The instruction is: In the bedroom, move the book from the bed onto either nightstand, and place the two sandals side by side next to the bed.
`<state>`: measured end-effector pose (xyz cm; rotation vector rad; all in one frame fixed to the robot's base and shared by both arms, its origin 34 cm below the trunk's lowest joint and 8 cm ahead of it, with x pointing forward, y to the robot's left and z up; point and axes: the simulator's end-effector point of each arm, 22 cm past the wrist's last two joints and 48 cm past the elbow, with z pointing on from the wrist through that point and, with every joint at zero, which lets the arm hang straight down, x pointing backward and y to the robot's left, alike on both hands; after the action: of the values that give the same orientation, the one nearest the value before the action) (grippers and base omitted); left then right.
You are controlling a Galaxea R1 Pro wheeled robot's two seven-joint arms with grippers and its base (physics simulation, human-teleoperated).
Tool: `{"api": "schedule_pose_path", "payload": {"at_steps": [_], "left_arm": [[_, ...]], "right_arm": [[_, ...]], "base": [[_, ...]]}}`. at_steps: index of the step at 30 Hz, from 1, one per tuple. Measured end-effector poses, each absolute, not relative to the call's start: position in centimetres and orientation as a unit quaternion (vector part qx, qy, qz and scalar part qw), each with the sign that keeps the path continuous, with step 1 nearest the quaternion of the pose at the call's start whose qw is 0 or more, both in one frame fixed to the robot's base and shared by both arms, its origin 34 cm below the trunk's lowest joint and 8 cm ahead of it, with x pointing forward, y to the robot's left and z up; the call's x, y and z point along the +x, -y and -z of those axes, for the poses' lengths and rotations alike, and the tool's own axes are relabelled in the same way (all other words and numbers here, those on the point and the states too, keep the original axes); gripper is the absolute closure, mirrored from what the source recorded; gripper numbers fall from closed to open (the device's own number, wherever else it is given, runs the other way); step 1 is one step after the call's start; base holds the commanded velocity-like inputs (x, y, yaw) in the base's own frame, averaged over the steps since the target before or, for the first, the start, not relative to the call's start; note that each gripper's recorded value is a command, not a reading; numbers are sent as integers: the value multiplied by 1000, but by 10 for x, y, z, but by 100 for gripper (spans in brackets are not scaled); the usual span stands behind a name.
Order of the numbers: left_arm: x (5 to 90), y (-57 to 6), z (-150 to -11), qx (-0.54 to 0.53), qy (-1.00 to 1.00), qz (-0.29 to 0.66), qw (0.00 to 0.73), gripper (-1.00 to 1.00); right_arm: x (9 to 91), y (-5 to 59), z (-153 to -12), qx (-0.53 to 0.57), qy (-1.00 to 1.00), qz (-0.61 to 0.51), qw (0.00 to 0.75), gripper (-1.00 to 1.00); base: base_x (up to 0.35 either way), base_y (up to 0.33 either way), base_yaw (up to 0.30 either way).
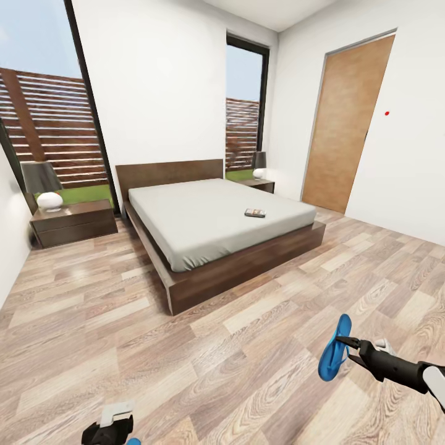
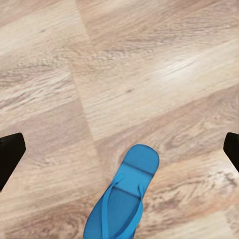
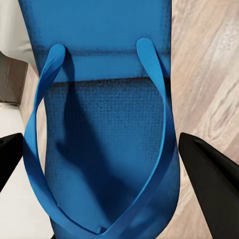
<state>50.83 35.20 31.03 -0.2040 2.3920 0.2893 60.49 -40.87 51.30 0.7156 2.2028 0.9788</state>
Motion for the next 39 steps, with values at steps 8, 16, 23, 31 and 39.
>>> {"api": "schedule_pose_path", "payload": {"at_steps": [8, 16, 23, 31, 39], "left_arm": [[503, -352, -292, -79, -925, -112, 354, -100], [498, -352, -274, -79, -925, -112, 353, -100], [494, -352, -258, -79, -925, -112, 354, -100], [487, -351, -243, -78, -929, -112, 344, -100], [510, -332, -245, -64, -944, -88, 310, -100]], "right_arm": [[601, 407, -495, 271, -833, -371, 308, 100], [596, 409, -478, 272, -832, -372, 308, 100], [592, 405, -461, 271, -833, -373, 307, 100], [589, 404, -443, 274, -836, -370, 299, 100], [586, 404, -425, 280, -841, -367, 284, 100]], "base": [[0, 0, 0], [0, 0, 0], [0, 0, 0], [0, 0, 0], [0, 0, 0]]}}
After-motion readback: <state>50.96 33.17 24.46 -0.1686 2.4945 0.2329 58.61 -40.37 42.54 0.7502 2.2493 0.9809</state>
